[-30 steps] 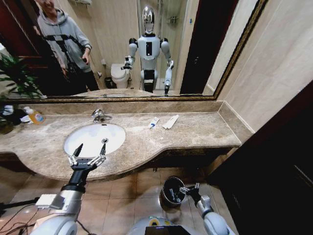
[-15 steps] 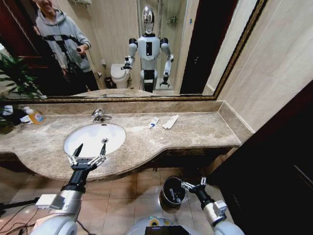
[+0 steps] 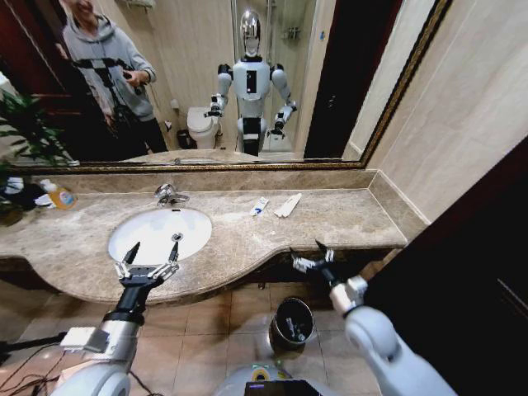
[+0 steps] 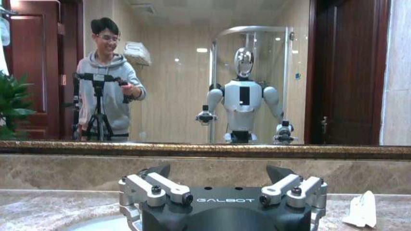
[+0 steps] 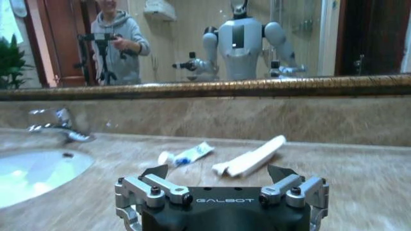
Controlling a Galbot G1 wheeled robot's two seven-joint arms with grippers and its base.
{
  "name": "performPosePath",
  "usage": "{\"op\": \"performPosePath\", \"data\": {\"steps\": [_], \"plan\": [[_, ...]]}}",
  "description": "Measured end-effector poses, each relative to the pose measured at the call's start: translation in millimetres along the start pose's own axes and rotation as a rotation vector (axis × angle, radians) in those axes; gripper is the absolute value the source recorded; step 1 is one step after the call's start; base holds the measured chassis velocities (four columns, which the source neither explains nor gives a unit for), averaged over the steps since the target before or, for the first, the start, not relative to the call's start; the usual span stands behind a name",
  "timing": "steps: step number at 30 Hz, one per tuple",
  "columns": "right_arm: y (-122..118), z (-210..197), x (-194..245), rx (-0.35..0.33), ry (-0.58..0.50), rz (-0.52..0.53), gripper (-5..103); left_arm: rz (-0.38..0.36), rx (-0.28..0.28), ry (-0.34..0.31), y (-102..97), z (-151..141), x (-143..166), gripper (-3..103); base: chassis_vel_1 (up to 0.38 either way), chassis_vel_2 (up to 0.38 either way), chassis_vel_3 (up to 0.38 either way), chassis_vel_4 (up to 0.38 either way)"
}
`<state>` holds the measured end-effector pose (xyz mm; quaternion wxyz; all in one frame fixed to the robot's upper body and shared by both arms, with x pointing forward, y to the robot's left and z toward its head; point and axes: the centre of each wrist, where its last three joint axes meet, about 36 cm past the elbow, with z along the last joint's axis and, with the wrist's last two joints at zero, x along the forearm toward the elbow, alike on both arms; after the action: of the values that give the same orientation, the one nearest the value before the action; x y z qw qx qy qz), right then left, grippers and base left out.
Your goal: Pick up the trash from the sink and place it in the trash bin.
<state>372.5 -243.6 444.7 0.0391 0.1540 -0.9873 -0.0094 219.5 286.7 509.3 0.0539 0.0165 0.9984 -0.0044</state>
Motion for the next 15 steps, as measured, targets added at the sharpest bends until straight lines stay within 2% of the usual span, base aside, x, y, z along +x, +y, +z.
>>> {"op": "performPosePath", "data": {"steps": [4,9,10,13,15], "plan": [[-6.8,-2.2,-50.5,-0.009,-0.009,-0.009,100,0.000,0.000,0.000,0.0,0.0,0.0,100,0.000,0.000,0.000,0.000],[2.4,-3.2,-102.0,-0.088,0.034,-0.006,100,0.000,0.000,0.000,0.0,0.0,0.0,100,0.000,0.000,0.000,0.000],[2.4,-3.2,-102.0,-0.088,0.034,-0.006,100,0.000,0.000,0.000,0.0,0.0,0.0,100,0.000,0.000,0.000,0.000],[7.2,-15.0,-147.7,-0.072,0.044,0.003,100,0.000,0.000,0.000,0.0,0.0,0.0,100,0.000,0.000,0.000,0.000],[8.1,-18.6,-161.8,-0.064,0.049,0.015,100,0.000,0.000,0.000,0.0,0.0,0.0,100,0.000,0.000,0.000,0.000]]}}
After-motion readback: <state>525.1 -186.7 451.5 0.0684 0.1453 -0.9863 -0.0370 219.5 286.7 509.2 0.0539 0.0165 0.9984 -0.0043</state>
